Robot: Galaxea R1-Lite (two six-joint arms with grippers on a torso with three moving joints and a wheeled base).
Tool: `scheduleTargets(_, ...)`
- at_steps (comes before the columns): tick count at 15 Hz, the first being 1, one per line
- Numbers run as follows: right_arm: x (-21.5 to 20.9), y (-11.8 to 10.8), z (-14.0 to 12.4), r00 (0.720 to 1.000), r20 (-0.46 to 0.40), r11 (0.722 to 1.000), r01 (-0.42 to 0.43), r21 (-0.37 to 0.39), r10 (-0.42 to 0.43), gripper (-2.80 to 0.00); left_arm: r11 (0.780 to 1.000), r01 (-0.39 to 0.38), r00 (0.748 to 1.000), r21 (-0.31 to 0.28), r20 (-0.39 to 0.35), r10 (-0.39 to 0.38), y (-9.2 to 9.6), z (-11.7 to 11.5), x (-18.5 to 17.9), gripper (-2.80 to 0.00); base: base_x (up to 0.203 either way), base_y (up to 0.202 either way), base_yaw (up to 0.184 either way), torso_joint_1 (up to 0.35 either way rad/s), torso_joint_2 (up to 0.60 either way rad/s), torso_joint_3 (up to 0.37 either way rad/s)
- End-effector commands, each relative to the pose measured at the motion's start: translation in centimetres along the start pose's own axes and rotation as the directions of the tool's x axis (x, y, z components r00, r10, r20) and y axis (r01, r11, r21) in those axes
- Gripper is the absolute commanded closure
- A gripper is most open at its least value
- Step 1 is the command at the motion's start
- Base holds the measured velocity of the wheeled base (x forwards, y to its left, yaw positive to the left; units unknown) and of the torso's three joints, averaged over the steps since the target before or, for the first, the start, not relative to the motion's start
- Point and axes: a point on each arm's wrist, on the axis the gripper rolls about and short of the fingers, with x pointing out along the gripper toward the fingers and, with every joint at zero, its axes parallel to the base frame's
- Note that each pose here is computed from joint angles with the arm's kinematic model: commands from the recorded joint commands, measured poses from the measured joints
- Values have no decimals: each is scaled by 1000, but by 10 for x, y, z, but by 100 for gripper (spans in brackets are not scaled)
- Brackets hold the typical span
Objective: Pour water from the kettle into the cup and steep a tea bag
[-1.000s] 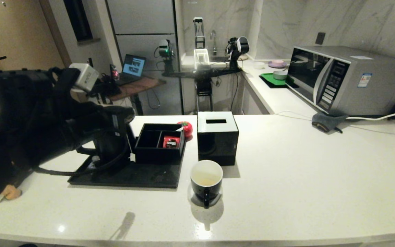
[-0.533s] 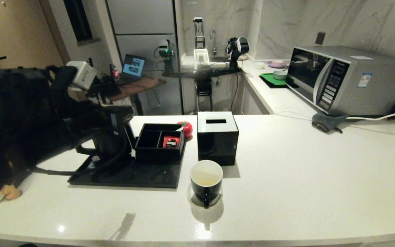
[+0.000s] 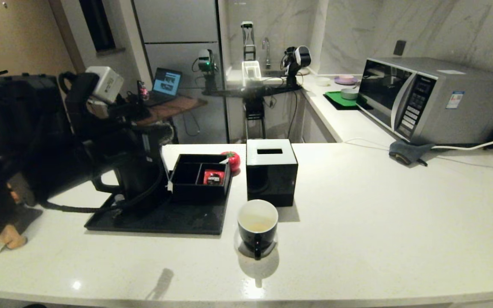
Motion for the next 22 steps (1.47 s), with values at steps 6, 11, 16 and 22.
scheduleTargets(6, 164, 8, 11, 943, -34, 943, -330, 34, 331, 0, 992, 129, 992, 14, 15, -129, -37, 21, 8, 0, 0, 0, 0, 0, 0, 0)
scheduleTargets(11, 232, 89, 22, 821, 100, 825, -565, 11, 561, 0, 976, 216, 976, 26, 29, -216, -63, 29, 3, 0, 0, 0, 0, 0, 0, 0)
scheduleTargets(16, 238, 160, 30, 719, 148, 727, -687, 1, 679, 0, 969, 247, 968, 29, 32, -248, -71, 30, -1, 0, 0, 0, 0, 0, 0, 0)
scheduleTargets(22, 235, 187, 32, 683, 178, 691, -722, 17, 709, -280, 964, 264, 964, 31, 31, -265, -76, 29, -6, 0, 0, 0, 0, 0, 0, 0)
